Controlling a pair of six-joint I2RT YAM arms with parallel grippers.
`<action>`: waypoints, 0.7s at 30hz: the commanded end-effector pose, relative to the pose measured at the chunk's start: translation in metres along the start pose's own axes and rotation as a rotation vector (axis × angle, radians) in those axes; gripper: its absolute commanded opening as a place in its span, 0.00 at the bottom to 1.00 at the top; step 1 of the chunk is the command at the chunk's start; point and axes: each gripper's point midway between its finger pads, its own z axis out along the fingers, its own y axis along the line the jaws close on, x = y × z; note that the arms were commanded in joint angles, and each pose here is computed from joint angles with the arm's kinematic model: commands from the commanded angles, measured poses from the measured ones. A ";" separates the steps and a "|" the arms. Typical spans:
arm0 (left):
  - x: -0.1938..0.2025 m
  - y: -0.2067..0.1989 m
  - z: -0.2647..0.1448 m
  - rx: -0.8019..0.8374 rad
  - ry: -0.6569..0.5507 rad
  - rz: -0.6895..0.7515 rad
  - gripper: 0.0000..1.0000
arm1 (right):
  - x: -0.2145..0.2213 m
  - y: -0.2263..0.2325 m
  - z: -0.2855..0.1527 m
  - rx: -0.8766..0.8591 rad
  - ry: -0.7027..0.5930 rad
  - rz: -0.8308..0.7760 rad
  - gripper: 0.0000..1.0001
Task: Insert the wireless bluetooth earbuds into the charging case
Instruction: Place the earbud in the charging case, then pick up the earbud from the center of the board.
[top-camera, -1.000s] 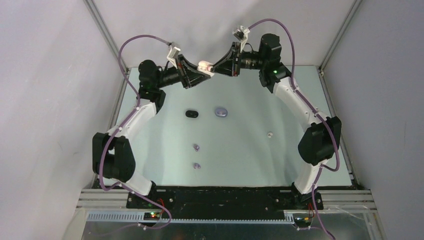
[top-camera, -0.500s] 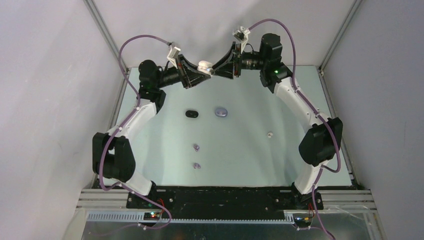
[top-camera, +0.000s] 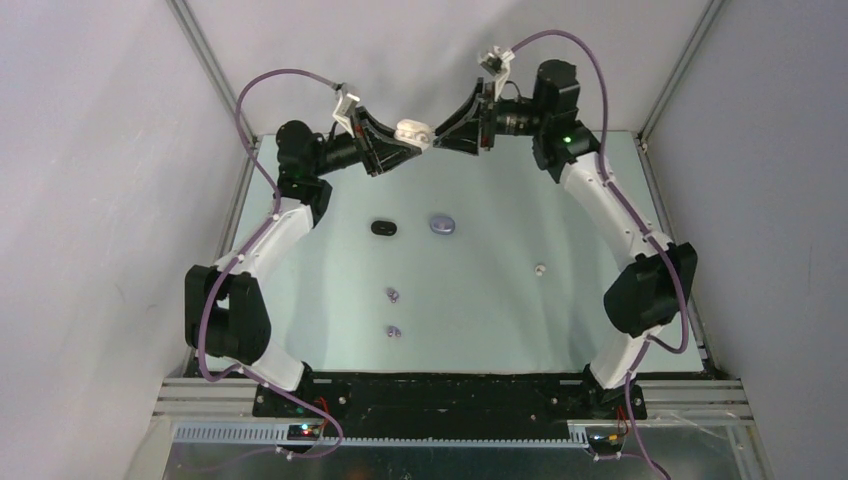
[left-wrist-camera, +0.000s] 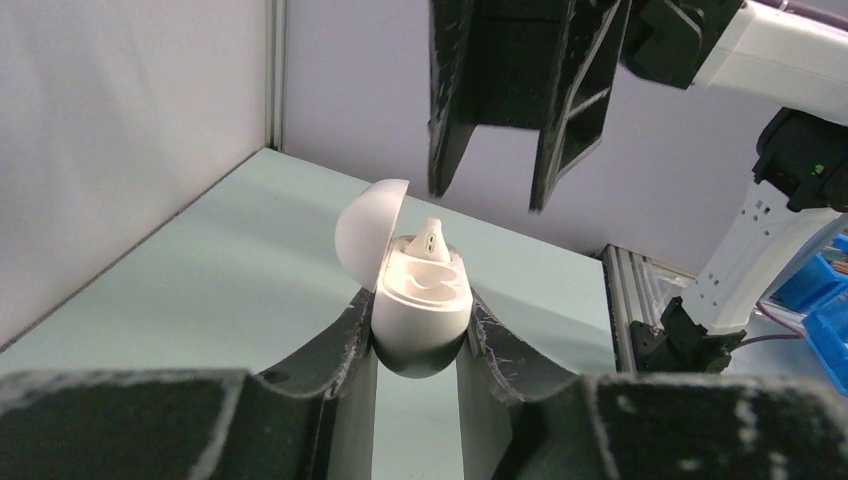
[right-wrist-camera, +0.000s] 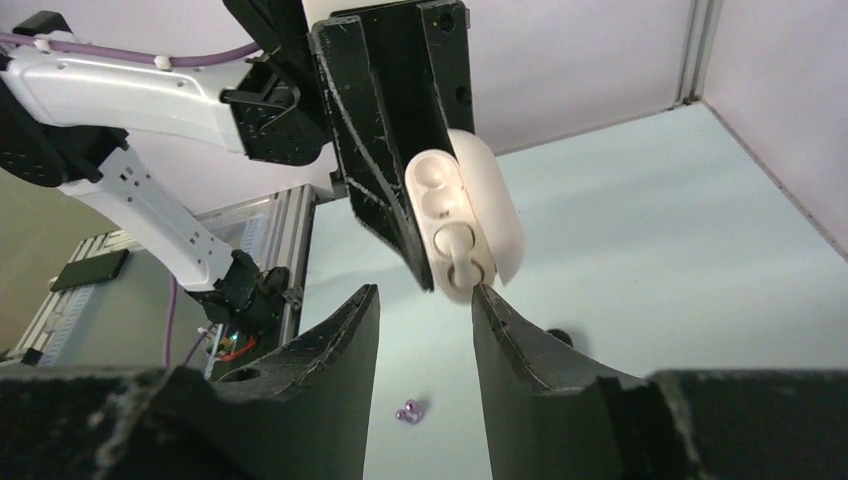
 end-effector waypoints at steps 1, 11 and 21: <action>-0.020 -0.012 0.002 0.016 -0.044 0.063 0.00 | -0.046 0.047 -0.040 -0.007 -0.024 -0.093 0.44; -0.015 -0.009 0.003 0.007 -0.031 0.038 0.00 | 0.086 0.019 -0.111 0.160 0.382 -0.255 0.43; -0.014 -0.007 -0.001 -0.007 -0.026 0.031 0.00 | 0.258 0.017 -0.213 0.007 1.114 -0.093 0.37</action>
